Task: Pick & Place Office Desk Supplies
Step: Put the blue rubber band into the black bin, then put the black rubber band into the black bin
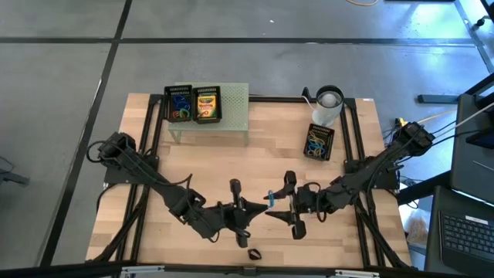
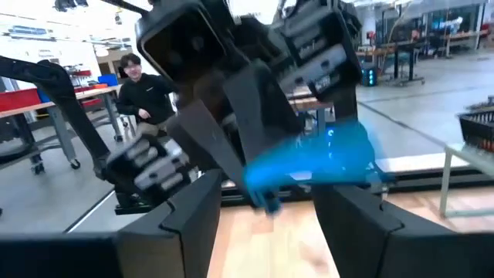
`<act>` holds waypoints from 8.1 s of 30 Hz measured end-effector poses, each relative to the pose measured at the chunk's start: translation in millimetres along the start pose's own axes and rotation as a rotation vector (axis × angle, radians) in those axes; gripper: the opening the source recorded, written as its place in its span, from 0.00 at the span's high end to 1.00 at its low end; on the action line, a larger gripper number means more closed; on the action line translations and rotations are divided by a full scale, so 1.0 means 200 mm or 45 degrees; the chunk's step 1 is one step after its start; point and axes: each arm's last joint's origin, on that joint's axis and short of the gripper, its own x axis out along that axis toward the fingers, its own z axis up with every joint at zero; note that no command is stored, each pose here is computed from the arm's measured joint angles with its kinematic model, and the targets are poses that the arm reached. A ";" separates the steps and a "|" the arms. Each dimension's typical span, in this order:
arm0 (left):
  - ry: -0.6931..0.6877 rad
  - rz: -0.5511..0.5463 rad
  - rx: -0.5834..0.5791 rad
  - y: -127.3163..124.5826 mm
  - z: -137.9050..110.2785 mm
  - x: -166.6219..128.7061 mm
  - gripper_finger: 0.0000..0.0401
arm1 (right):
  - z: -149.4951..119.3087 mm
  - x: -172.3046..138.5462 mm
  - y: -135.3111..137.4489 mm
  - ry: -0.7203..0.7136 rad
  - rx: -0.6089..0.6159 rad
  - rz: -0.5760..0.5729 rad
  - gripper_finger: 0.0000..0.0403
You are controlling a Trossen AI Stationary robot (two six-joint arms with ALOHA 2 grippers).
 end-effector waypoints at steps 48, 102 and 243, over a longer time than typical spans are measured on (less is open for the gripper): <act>0.055 0.019 -0.047 -0.01 -0.04 0.02 0.83 | 0.01 0.01 -0.02 -0.033 0.055 -0.109 0.99; 0.368 0.187 -0.091 0.01 -0.21 0.00 0.60 | -0.13 -0.49 -0.98 1.280 0.495 -1.780 0.92; 0.863 -0.496 0.011 -0.30 -0.48 -0.10 0.55 | -0.52 0.10 0.13 0.748 -0.333 -0.506 0.99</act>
